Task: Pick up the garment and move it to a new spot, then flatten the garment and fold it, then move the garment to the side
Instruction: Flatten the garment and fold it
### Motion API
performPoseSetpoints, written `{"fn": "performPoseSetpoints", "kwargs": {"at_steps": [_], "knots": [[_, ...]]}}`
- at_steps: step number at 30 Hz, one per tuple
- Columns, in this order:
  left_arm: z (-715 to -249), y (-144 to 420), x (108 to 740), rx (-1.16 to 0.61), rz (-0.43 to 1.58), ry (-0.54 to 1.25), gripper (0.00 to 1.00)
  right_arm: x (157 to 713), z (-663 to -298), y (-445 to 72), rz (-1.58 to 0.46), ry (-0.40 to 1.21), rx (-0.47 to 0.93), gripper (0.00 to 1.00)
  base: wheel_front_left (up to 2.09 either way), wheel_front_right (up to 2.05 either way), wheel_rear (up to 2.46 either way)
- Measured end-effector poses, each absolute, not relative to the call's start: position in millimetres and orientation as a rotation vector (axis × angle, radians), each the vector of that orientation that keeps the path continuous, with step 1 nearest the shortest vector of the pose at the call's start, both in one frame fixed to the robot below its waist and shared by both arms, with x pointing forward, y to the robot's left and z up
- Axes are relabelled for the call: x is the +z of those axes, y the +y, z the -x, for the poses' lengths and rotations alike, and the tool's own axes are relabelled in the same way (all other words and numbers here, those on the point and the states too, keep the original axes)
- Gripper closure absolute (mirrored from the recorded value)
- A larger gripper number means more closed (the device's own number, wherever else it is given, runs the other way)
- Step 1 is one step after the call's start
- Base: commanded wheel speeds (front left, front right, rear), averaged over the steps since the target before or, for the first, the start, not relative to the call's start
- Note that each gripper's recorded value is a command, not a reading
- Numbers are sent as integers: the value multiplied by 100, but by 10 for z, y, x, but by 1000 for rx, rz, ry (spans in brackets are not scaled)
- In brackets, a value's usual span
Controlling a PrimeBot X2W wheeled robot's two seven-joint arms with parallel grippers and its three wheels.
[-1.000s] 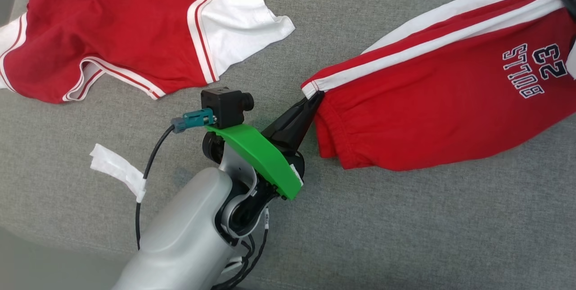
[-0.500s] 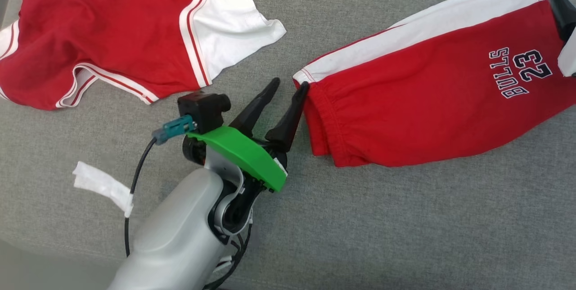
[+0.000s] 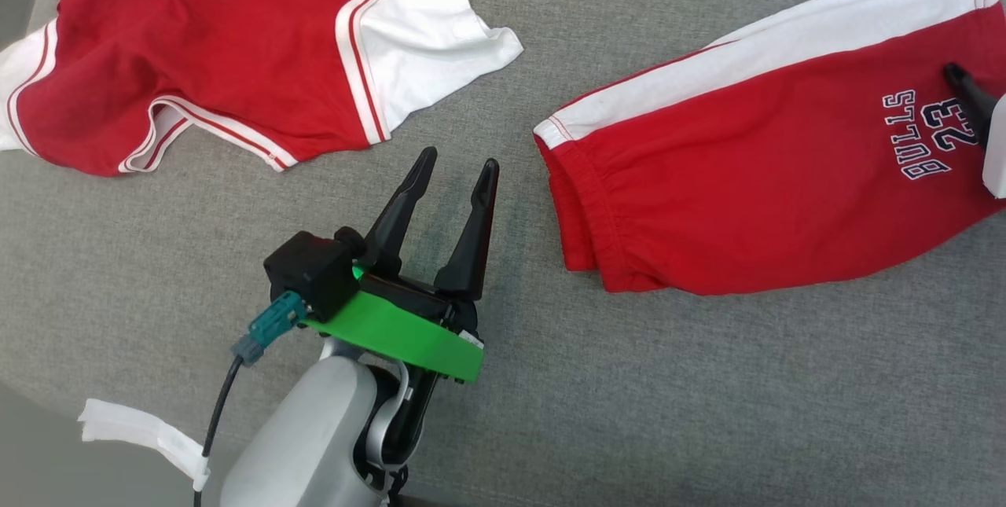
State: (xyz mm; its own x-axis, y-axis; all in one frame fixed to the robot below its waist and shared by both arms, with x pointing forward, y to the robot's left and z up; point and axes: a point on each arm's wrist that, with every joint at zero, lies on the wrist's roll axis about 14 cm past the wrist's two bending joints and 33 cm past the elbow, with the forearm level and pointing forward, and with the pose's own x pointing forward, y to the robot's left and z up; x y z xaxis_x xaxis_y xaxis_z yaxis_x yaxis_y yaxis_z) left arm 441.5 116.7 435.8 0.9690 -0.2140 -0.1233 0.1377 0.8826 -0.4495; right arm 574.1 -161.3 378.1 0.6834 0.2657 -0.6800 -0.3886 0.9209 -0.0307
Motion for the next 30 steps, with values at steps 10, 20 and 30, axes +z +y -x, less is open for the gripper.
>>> {"fn": "performPoseSetpoints", "kwargs": {"at_steps": [10,20,30], "knots": [[-4220,1266,4350,-160,375,141,0,3626,-5718,-1592,266,837,376,0,0,0,0],[-4092,1270,4241,-154,370,173,0,3677,-5589,-1455,57,824,397,100,0,0,0],[-3677,1173,4175,-169,369,220,0,4063,-5209,-1948,-160,724,267,100,0,0,0]]}}
